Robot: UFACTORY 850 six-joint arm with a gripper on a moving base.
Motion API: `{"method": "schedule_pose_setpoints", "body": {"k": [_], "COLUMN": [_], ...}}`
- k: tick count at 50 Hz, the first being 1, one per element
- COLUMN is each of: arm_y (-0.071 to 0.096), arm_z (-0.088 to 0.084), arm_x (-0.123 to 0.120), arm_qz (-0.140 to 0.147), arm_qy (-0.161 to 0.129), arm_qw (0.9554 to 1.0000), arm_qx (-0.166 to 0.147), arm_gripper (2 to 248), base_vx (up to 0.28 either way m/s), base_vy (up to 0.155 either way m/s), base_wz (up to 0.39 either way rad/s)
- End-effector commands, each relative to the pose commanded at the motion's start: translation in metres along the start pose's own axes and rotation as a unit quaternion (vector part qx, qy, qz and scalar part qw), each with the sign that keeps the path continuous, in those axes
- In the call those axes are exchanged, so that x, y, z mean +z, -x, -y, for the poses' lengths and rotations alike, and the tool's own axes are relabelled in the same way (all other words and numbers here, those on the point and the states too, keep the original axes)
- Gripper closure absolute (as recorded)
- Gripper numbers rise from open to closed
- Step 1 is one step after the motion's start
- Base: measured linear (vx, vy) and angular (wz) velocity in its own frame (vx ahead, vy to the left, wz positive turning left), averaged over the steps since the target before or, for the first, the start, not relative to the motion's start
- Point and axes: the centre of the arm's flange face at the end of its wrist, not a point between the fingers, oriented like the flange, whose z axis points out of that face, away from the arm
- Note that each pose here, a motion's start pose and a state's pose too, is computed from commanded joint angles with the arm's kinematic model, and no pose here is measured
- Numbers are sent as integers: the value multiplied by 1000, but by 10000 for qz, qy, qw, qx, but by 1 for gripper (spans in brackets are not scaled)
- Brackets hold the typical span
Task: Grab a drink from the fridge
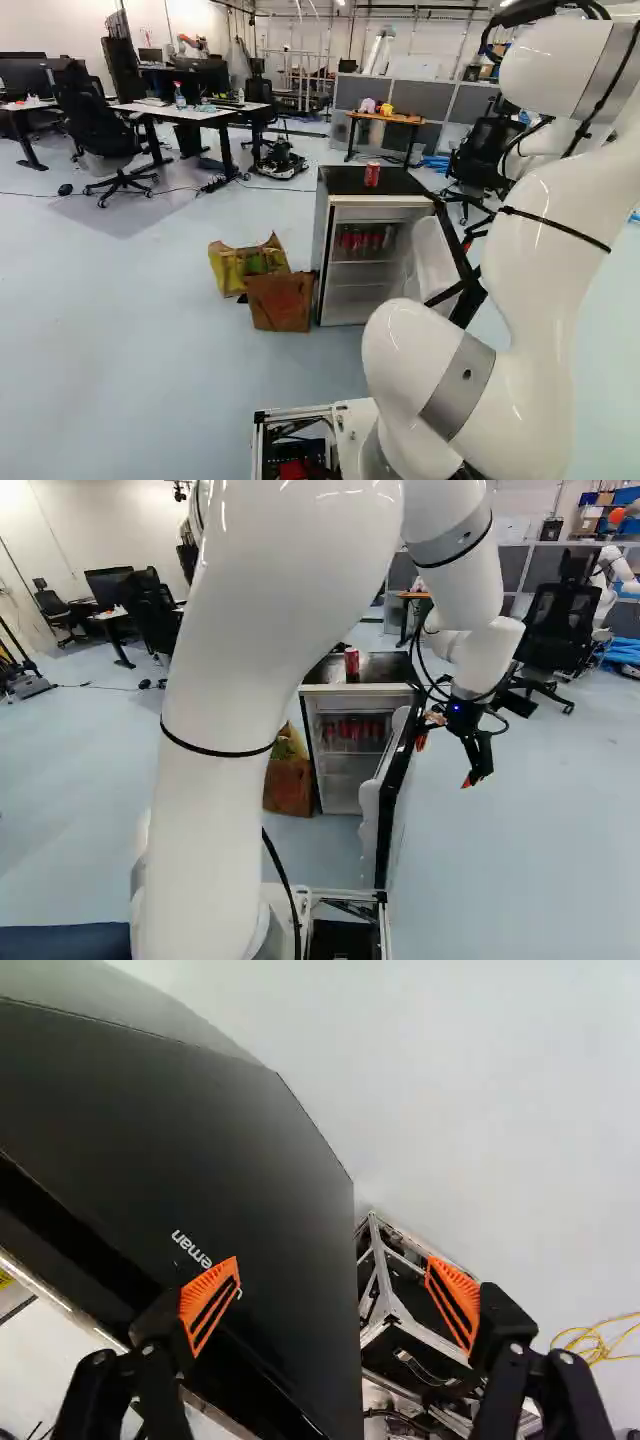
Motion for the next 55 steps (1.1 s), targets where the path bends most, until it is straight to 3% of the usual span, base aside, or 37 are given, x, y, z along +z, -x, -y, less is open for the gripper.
{"method": "schedule_pose_setpoints", "body": {"k": [55], "arm_y": [77], "arm_z": [76], "arm_x": [14], "arm_qz": [292], "arm_qy": [132], "arm_qw": [9959], "arm_qx": [-842], "arm_gripper": [3], "base_vx": [0], "base_vy": [0], "base_wz": [0]}}
